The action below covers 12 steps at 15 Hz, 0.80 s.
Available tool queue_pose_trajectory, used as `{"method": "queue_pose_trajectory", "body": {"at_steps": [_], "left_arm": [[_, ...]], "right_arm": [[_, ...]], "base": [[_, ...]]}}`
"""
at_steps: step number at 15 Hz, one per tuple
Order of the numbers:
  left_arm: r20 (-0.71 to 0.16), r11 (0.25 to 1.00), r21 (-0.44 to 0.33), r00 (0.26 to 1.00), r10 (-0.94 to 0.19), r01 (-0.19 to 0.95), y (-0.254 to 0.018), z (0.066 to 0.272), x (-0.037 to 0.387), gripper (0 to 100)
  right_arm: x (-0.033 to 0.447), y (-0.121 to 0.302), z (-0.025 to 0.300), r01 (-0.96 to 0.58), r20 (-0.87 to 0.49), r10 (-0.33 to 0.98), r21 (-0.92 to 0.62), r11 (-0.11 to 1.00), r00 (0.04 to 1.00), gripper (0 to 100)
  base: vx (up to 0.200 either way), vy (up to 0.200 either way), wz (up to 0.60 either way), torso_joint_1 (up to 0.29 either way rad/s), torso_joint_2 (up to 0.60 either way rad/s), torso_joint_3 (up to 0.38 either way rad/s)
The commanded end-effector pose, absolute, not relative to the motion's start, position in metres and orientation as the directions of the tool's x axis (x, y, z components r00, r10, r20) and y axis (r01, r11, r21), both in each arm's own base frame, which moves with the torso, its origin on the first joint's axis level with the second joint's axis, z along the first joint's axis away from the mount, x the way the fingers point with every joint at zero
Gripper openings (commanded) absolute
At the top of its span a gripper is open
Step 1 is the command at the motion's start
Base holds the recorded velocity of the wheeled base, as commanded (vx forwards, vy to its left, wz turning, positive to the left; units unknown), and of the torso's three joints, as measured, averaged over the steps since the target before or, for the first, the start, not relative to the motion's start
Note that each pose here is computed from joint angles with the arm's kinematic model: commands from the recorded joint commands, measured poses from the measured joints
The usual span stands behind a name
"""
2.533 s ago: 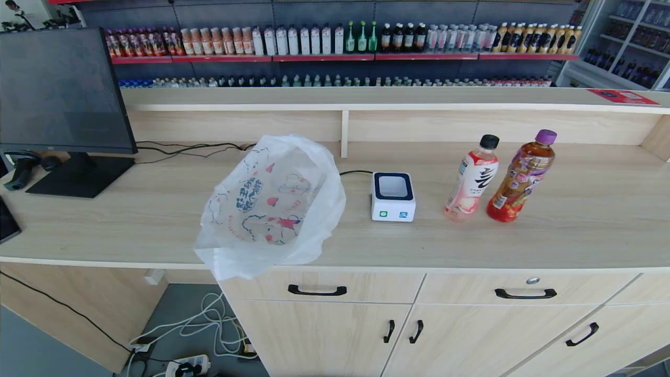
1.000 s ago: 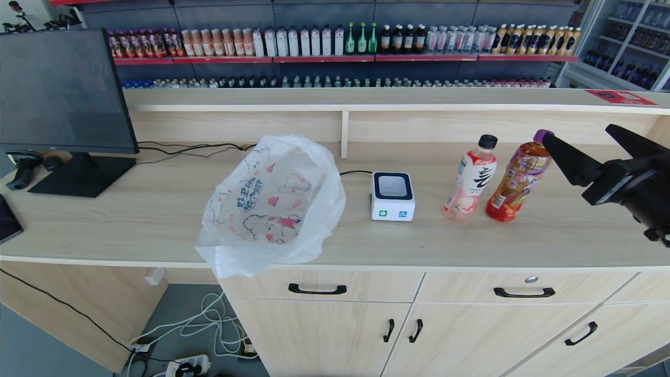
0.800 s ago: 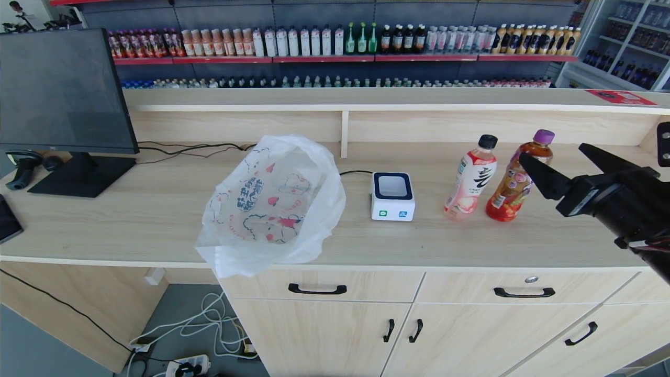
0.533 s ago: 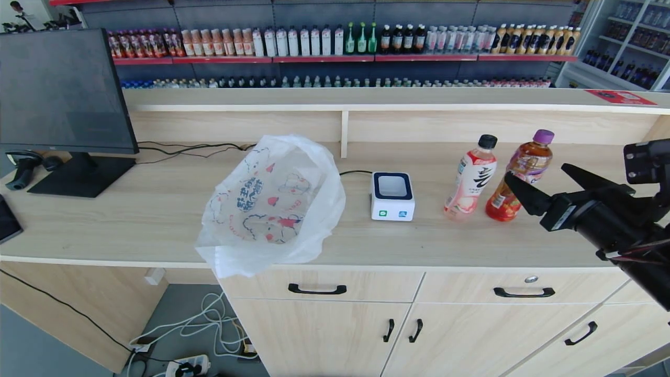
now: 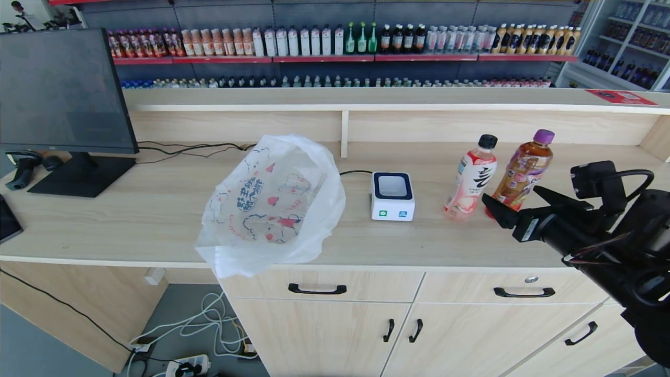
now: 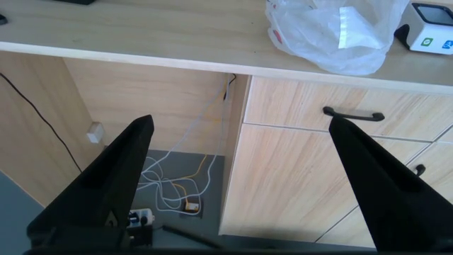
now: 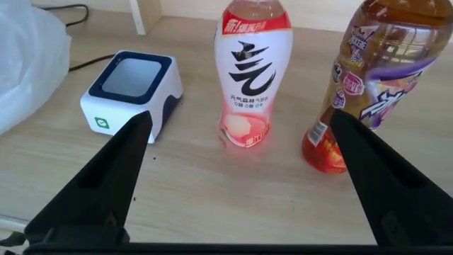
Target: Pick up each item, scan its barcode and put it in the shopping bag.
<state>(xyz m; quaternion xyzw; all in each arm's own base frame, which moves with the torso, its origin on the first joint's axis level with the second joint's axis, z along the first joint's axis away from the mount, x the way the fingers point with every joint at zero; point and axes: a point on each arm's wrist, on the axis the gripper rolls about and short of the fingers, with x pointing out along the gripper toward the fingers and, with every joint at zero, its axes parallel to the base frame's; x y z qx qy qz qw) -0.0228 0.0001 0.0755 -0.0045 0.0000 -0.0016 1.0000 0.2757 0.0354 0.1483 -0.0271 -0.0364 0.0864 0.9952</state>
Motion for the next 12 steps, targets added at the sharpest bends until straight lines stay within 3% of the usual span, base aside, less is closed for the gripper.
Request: {"method": "queue_pose_trajectory", "body": {"at_steps": [1,12], "left_arm": [[0.000,1.000,-0.009,1.000,-0.003,0.003,0.000,0.075,-0.023,100],[0.000,1.000,-0.009,1.000,-0.003,0.003,0.000,0.075,-0.023,100]], "right_arm": [[0.286,0.036,0.134,-0.171,0.023,0.172,-0.058,0.984,0.985,100],[0.330,0.043,0.108,-0.174,0.009,0.174,0.036,0.984,0.985,100]], "base": [[0.000,0.000,0.00,0.000,0.00,0.000],[0.000,0.000,0.00,0.000,0.00,0.000]]}}
